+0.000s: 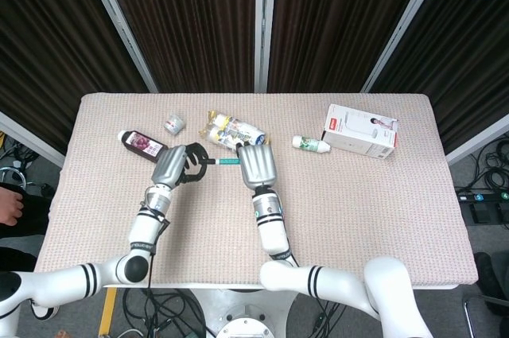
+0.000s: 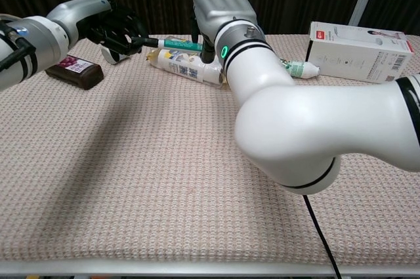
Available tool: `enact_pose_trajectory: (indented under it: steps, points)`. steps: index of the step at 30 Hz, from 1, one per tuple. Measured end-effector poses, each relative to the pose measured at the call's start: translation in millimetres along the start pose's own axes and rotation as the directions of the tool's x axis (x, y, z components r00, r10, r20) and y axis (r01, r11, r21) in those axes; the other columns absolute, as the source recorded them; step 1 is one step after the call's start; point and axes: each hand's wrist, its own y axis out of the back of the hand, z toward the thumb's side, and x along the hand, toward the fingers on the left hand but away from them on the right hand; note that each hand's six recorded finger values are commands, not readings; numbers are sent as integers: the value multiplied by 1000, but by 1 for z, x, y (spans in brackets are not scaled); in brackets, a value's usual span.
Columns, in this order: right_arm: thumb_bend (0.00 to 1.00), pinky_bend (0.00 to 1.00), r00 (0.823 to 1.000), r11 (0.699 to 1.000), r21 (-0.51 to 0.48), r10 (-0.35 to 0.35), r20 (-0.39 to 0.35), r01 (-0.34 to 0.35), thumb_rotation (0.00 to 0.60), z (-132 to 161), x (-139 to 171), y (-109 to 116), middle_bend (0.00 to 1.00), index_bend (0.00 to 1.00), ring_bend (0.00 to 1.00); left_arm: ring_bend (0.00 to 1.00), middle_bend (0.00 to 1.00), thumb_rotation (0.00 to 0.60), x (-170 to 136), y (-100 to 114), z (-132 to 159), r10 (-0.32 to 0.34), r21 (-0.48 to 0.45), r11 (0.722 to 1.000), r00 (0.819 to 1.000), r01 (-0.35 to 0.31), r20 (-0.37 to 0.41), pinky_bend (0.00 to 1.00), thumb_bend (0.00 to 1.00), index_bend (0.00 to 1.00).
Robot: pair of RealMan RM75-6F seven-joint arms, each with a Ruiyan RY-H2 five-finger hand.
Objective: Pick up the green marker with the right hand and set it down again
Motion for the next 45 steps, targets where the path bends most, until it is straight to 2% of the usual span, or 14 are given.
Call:
enact_pose_trajectory:
  steps: [10, 22, 34, 40, 45]
  points:
    - [350, 958, 1000, 1000, -7, 0, -3, 0, 600, 1, 1, 0, 618, 639, 865, 538, 552, 600, 1, -1, -2, -21, -43, 999, 1000, 20, -8, 569, 447, 496]
    - [351, 959, 1000, 1000, -11, -6, 2, 6, 600, -4, 2, 2, 620, 640, 865, 596, 605, 600, -1, 3, -9, 18, -42, 999, 1000, -19, -25, 617, 463, 543]
    - [350, 958, 999, 1000, 0, -15, 33, 15, 600, -24, 4, 4, 620, 640, 865, 616, 628, 600, -7, 11, -22, 74, -46, 996, 996, -76, -52, 634, 463, 567]
    - [350, 958, 998, 1000, -13, -18, 54, 19, 600, -39, 8, 7, 620, 640, 865, 617, 628, 600, -13, 11, -36, 69, -50, 996, 994, -73, -84, 635, 462, 567]
    - [350, 959, 997, 1000, -10, 4, 76, -4, 600, -63, 19, 2, 620, 640, 865, 617, 628, 600, -26, 5, -57, 39, -60, 997, 991, -47, -125, 637, 460, 567]
